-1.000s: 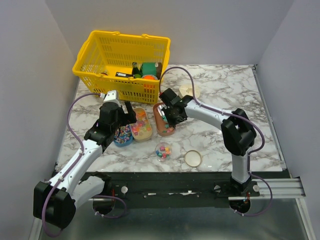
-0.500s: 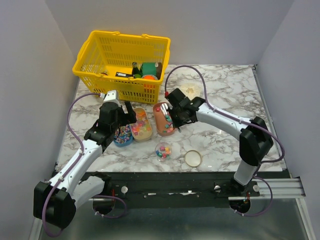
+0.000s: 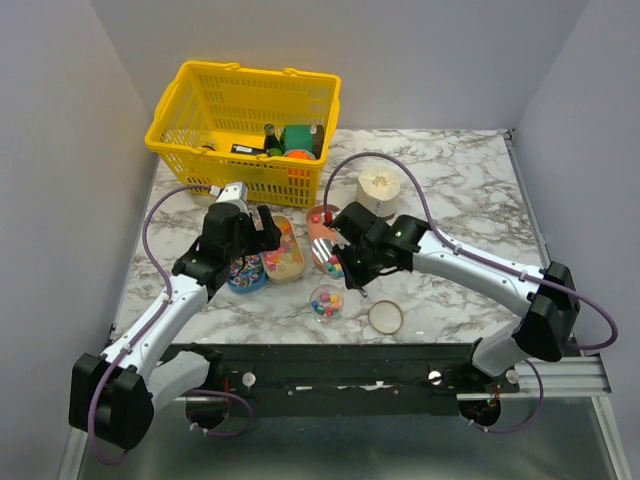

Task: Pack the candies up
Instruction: Place the fake candies in the packing bottle.

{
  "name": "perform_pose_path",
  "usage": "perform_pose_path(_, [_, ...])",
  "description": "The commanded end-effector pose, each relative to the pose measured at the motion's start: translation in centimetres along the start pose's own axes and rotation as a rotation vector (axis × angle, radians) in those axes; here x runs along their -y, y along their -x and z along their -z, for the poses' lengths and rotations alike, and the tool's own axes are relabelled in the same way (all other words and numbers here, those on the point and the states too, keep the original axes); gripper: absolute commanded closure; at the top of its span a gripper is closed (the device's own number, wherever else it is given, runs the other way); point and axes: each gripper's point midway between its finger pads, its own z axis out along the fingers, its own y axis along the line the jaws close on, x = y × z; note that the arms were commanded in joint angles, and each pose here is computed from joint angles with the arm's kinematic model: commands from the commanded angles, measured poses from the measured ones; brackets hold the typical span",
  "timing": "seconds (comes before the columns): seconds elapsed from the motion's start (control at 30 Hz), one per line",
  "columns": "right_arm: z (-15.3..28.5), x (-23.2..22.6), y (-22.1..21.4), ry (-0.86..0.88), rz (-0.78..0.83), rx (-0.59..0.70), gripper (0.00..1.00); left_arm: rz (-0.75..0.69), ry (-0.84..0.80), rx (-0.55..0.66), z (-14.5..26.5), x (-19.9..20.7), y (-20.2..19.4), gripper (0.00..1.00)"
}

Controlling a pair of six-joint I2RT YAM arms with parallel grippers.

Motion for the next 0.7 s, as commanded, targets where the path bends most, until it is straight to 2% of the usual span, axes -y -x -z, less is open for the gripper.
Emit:
perform_pose_path(0.0, [1.8, -2.3, -4.3, 0.070, -0.007, -0.127, 0.99, -0.016, -0.020, 0.009, 0.1, 0.6, 1.0, 0.01])
perform_pose_path(0.37, [4.1, -5.6, -10.0, 0.235, -0.070, -0.351, 0.99, -0.020, -0.026, 0.003, 0.2, 0.5, 0.6, 0.01])
perform_pose_path(0.67, [4.4, -7.9, -11.1, 0.336, -0.180, -0.472, 0.99, -0.029, -0.039, 0.029, 0.7, 0.8, 1.3, 0.01])
